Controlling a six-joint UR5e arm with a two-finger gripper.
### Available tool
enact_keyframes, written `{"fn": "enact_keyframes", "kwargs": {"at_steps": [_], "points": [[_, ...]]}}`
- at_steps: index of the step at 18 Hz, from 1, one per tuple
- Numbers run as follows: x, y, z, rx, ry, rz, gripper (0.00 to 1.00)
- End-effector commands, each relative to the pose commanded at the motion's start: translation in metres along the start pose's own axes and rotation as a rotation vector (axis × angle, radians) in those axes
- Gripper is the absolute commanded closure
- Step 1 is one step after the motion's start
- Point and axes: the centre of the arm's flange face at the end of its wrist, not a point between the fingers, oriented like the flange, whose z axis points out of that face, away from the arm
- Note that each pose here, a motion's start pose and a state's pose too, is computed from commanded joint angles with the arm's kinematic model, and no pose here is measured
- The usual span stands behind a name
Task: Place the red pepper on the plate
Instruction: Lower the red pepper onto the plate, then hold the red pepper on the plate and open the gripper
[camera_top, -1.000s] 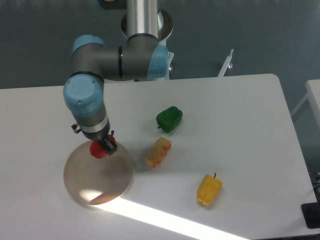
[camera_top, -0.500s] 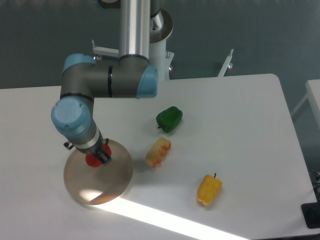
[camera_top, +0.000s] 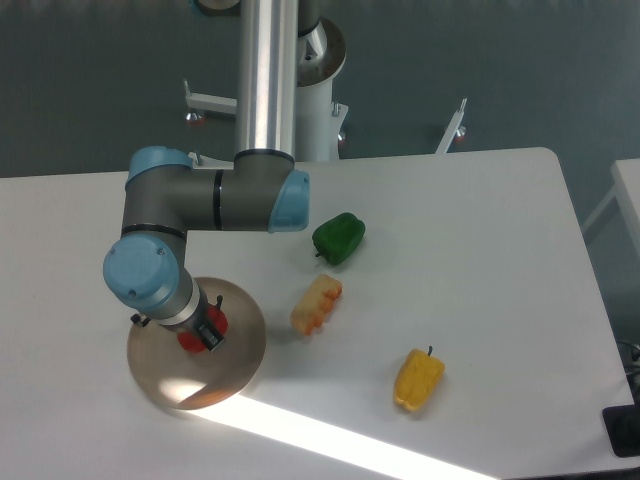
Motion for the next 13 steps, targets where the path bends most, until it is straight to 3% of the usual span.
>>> {"fn": "enact_keyframes", "kwargs": {"at_steps": [13], "points": [[-0.0028, -0.0015, 0.0085, -0.026, -0.009, 0.004, 0.49]]}}
